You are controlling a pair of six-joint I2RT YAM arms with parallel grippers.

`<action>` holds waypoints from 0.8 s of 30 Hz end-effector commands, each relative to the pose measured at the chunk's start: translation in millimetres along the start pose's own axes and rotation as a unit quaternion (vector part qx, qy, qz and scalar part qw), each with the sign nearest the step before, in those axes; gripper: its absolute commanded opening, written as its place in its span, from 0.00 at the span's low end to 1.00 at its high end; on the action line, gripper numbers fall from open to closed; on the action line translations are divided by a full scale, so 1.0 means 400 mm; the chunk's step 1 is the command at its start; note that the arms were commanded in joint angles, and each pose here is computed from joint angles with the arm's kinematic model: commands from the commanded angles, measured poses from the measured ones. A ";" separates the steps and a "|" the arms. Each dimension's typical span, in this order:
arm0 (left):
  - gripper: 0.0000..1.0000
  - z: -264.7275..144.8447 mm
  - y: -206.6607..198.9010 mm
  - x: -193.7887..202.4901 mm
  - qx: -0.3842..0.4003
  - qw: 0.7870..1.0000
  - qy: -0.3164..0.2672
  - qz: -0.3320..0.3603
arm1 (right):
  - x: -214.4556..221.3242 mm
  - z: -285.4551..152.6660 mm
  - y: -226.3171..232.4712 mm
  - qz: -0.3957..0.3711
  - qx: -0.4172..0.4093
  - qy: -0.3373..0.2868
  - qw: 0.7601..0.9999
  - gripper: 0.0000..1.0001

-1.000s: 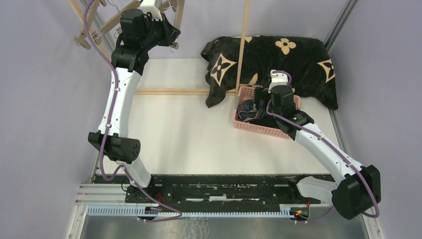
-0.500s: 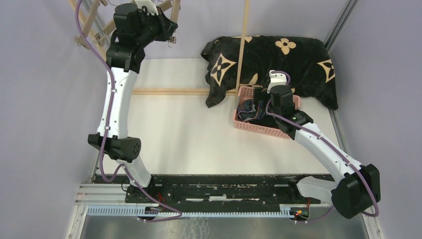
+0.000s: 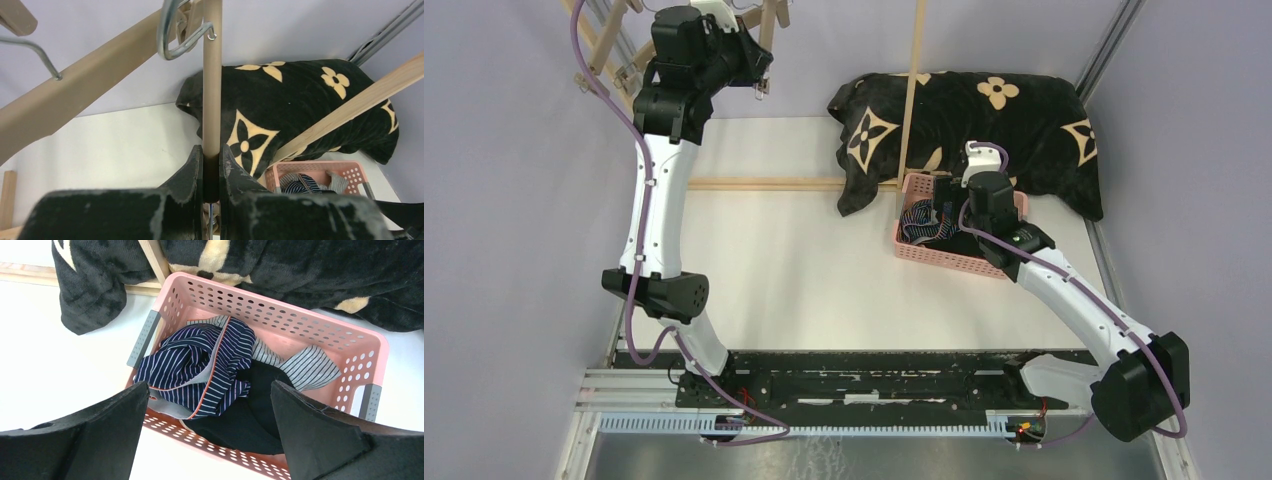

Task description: Remove the underwear clipped to the hanger

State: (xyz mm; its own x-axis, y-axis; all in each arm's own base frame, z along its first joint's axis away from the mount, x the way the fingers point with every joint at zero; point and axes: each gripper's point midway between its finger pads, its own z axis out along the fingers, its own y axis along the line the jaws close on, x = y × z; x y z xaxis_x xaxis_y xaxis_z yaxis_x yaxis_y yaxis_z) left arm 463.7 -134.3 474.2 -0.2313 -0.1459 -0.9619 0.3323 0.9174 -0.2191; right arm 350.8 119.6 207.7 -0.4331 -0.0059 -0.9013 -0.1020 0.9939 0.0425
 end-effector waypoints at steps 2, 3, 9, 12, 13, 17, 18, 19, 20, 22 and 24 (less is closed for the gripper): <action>0.03 -0.029 0.020 -0.043 -0.029 0.999 -0.030 0.014 | -0.032 -0.008 0.014 0.007 -0.014 -0.027 1.000 1.00; 0.03 -0.028 0.022 -0.044 -0.033 0.999 -0.031 0.013 | -0.031 -0.008 0.015 0.007 -0.015 -0.027 0.999 1.00; 0.03 -0.027 0.045 -0.049 -0.060 0.998 -0.034 0.014 | -0.031 -0.010 0.022 0.008 -0.022 -0.030 0.999 1.00; 0.03 -0.024 0.043 -0.064 -0.060 0.997 -0.042 0.013 | -0.027 -0.007 0.030 0.008 -0.028 -0.029 0.999 1.00; 0.03 -0.019 0.046 -0.065 -0.061 0.997 -0.042 0.011 | -0.025 -0.006 0.031 0.008 -0.029 -0.028 0.999 1.00; 0.03 -0.008 0.045 -0.075 -0.061 0.997 -0.043 0.008 | -0.024 -0.009 0.036 0.006 -0.032 -0.028 0.999 1.00; 0.03 -0.004 0.044 -0.076 -0.059 0.997 -0.045 0.006 | -0.024 -0.009 0.036 0.006 -0.032 -0.029 0.999 1.00; 0.03 0.002 0.045 -0.075 -0.059 0.997 -0.044 0.005 | -0.027 -0.012 0.037 0.006 -0.033 -0.031 0.999 1.00; 0.03 0.008 0.047 -0.071 -0.060 0.997 -0.042 0.004 | -0.026 -0.012 0.038 0.007 -0.034 -0.031 0.999 1.00; 0.03 0.019 0.054 -0.060 -0.065 0.997 -0.035 0.003 | -0.027 -0.013 0.040 0.007 -0.035 -0.032 0.999 1.00; 0.03 0.029 0.057 -0.047 -0.065 0.997 -0.028 0.003 | -0.026 -0.014 0.041 0.006 -0.036 -0.032 0.999 1.00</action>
State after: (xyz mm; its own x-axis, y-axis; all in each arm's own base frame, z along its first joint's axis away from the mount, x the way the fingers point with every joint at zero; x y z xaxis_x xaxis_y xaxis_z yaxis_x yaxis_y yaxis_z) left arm 482.0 -115.3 473.6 -0.2179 -0.1515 -0.9641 0.2119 0.9570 -0.1983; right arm 346.2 129.1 199.7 -0.4394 -0.0141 -0.8982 -0.1414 0.9885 0.0537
